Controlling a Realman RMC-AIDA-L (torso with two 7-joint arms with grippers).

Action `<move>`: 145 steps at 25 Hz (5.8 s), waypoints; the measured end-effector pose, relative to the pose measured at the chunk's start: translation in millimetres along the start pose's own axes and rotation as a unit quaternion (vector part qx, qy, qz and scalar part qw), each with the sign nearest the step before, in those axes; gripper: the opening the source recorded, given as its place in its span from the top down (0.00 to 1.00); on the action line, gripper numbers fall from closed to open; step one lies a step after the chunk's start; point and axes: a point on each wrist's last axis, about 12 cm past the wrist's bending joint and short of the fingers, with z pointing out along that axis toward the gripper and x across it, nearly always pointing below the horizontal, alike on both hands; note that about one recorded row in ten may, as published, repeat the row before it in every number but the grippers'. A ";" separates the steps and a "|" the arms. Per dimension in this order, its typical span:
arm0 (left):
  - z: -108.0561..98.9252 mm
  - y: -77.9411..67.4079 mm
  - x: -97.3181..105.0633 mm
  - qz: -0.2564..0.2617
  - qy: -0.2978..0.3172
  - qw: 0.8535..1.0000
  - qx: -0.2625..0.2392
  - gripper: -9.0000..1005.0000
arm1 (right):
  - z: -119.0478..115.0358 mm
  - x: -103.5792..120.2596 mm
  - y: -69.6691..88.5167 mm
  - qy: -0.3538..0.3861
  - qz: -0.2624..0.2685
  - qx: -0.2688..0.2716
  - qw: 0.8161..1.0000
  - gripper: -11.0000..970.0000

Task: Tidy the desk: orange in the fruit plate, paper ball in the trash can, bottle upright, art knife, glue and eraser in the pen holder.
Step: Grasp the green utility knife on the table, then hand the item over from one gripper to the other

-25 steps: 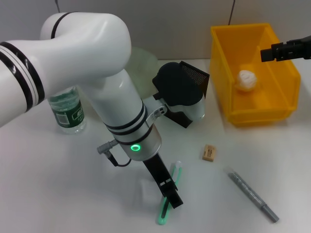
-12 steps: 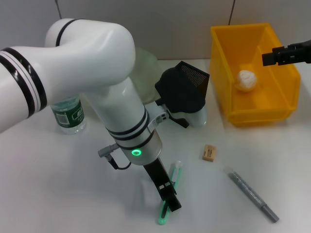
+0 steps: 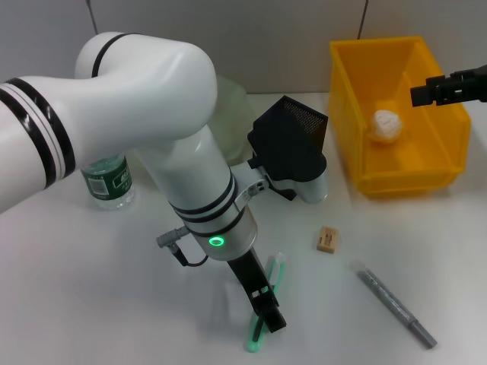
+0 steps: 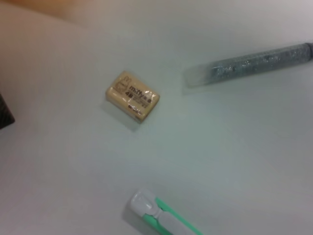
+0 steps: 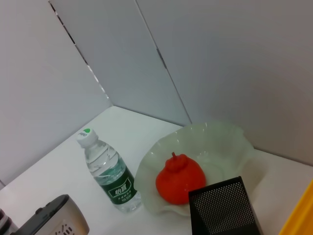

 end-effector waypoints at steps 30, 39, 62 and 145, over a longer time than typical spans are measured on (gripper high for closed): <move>3.3 -1.5 1.9 0.007 0.003 1.000 -0.006 0.44 | 1.2 -2.6 3.9 0.005 -0.005 -0.013 1.000 0.23; 3.3 -1.3 2.2 0.007 0.004 1.000 -0.006 0.49 | 0.7 -3.3 4.1 0.004 -0.008 -0.013 1.000 0.23; 3.4 -0.4 2.5 0.001 0.003 1.000 -0.007 0.65 | 0.7 -4.0 5.6 0.006 -0.016 -0.018 1.000 0.23; -61.3 46.7 55.7 -0.114 -0.303 0.943 0.080 0.80 | -39.2 21.7 -3.5 -0.053 0.024 0.016 0.998 0.23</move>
